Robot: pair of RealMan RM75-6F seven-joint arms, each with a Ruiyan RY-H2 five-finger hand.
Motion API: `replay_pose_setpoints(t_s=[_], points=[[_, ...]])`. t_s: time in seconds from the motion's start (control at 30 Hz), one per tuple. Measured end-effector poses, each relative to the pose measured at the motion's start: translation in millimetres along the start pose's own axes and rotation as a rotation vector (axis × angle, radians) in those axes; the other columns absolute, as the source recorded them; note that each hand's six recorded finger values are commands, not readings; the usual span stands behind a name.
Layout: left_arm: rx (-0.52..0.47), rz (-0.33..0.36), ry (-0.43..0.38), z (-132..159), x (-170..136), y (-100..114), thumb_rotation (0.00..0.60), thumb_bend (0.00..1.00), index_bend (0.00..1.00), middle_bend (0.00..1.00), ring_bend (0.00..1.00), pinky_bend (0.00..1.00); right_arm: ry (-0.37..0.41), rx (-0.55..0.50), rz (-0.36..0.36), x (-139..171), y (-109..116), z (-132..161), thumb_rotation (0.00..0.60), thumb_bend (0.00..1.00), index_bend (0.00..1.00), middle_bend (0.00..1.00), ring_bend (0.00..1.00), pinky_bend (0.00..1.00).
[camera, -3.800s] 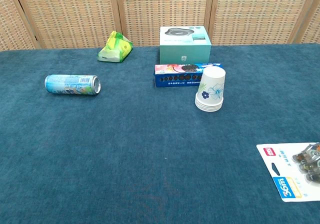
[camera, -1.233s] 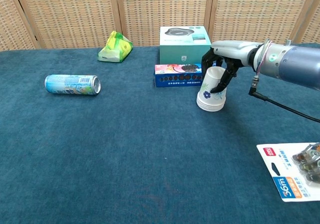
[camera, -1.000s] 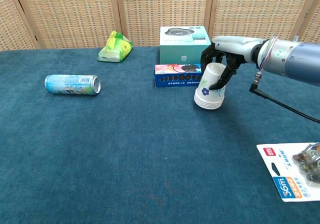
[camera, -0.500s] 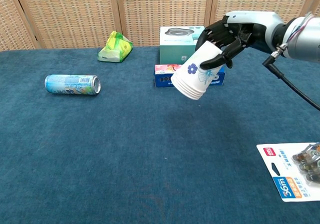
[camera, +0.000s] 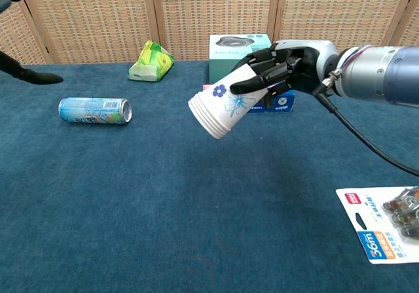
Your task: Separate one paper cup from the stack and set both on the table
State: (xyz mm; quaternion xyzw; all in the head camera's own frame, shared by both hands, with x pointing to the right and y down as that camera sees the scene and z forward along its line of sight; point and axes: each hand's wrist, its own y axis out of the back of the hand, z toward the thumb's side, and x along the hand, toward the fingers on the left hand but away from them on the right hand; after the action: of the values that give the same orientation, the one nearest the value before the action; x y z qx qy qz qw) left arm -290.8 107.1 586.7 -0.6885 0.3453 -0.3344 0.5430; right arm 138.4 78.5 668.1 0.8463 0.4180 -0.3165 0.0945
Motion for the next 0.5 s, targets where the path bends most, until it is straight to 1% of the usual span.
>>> replay_pose_setpoints(t_s=[0.07, 0.1, 0.2, 0.33, 0.5], points=[[-0.002, 0.0, -0.018, 7, 7, -5, 0.6, 0.1, 0.01, 0.0, 0.0, 0.0, -0.011, -0.065, 0.004, -5, -4, 3, 0.6, 0.47, 0.55, 0.61, 0.53, 0.68], [-0.003, 0.0, -0.029, 11, 11, -8, 0.6, 0.1, 0.02, 0.0, 0.0, 0.0, -0.014, -0.081, 0.005, -6, -4, 4, 0.6, 0.47, 0.55, 0.61, 0.53, 0.68], [-0.005, 0.002, -0.054, 21, 19, -15, 0.6, 0.1, 0.1, 0.0, 0.0, 0.0, -0.023, -0.164, 0.005, -10, -6, 10, 0.6, 0.47, 0.55, 0.61, 0.53, 0.68], [-0.024, 0.011, -0.086, 34, 29, -24, 0.6, 0.1, 0.18, 0.0, 0.0, 0.0, -0.034, -0.281, 0.002, -13, -4, 20, 0.6, 0.47, 0.55, 0.61, 0.53, 0.68], [-0.055, 0.041, -0.124, 55, 45, -35, 0.6, 0.1, 0.3, 0.0, 0.0, 0.0, -0.039, -0.35, 0.0, -11, -1, 29, 0.6, 0.48, 0.55, 0.62, 0.53, 0.68]])
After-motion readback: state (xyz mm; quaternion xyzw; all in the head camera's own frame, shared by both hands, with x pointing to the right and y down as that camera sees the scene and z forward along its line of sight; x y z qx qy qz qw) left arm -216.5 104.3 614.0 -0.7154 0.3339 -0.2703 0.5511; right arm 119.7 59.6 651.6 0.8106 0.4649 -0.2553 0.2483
